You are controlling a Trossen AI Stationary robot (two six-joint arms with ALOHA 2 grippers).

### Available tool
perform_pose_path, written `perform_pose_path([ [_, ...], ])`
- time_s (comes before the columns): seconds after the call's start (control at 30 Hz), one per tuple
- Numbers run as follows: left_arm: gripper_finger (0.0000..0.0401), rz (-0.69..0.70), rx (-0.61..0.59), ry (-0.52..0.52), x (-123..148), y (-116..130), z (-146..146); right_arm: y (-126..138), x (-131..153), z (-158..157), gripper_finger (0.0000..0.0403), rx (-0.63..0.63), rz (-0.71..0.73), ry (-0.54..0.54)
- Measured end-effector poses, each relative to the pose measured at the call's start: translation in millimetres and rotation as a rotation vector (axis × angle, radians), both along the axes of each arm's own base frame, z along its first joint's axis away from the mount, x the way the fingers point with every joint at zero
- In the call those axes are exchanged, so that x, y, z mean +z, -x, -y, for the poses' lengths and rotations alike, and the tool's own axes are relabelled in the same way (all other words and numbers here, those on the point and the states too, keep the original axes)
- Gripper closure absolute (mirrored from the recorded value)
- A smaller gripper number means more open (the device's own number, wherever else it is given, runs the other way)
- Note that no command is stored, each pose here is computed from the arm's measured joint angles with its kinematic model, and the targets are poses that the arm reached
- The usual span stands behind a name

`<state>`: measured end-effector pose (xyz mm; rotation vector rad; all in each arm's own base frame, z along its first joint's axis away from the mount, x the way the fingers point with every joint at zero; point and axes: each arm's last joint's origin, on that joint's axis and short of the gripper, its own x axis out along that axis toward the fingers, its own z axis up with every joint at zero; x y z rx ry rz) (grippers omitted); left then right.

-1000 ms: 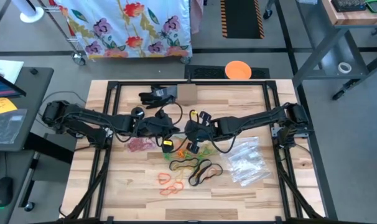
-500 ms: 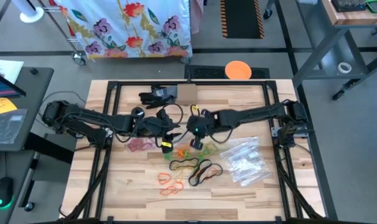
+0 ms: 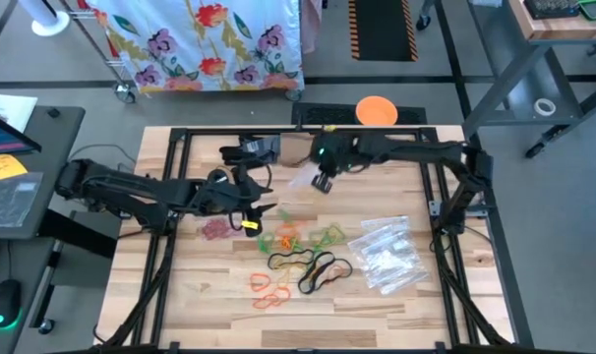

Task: Sort rubber bands
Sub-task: Put the yellow rubber band into the transparent zip bag

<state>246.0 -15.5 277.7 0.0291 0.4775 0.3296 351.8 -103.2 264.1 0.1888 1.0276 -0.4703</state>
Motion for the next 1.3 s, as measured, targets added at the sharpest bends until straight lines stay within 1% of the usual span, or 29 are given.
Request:
perform_pose_path([
  [0.13, 0.0216, -0.017, 0.009, 0.027, -19, -9, 1, 19, 20, 23, 0.0403, -0.071, 0.050, 0.018],
  [0.2, 0.0216, -0.035, -0.019, 0.049, -29, -18, 2, 28, 29, 31, 0.0403, -0.101, 0.071, 0.024],
  [0.3, 0.0216, -0.047, -0.028, 0.091, -47, -36, 2, 40, 35, 36, 0.0403, -0.140, 0.074, 0.019],
  [0.37, 0.0219, -0.050, -0.043, 0.092, -61, -49, -1, 47, 34, 36, 0.0403, -0.148, 0.067, 0.015],
  [0.43, 0.0222, -0.064, -0.062, 0.055, -74, -62, -6, 53, 31, 33, 0.0403, -0.149, 0.068, 0.015],
  [0.5, 0.0226, -0.075, -0.051, 0.025, -82, -77, -15, 62, 27, 31, 0.0403, -0.152, 0.058, 0.011],
  [0.6, 0.0230, -0.117, -0.038, 0.047, -97, -96, -34, 81, 19, 26, 0.0403, -0.162, 0.051, 0.007],
  [0.7, 0.0234, -0.180, -0.085, 0.068, -115, -108, -49, 102, 14, 21, 0.0403, -0.165, 0.099, 0.005],
  [0.77, 0.0236, -0.183, -0.080, 0.072, -123, -113, -58, 116, 8, 19, 0.0403, -0.151, 0.152, -0.017],
  [0.83, 0.0237, -0.140, -0.055, 0.066, -127, -119, -68, 127, 0, 16, 0.0403, -0.129, 0.192, -0.028],
  [0.9, 0.0237, -0.126, -0.033, 0.056, -133, -121, -77, 134, -4, 14, 0.0403, -0.107, 0.234, -0.037],
  [0.97, 0.0237, -0.147, -0.026, 0.040, -138, -121, -81, 140, -7, 12, 0.0403, -0.109, 0.261, -0.026],
  [1.1, 0.0237, -0.173, 0.012, 0.021, -143, -120, -84, 141, -15, 5, 0.0403, -0.087, 0.300, -0.011],
  [1.17, 0.0237, -0.179, 0.007, -0.007, -142, -120, -84, 138, -16, 2, 0.0403, -0.071, 0.320, -0.004],
  [1.3, 0.0237, -0.204, 0.001, -0.019, -144, -119, -84, 134, -18, -3, 0.0403, -0.042, 0.348, 0.027],
])
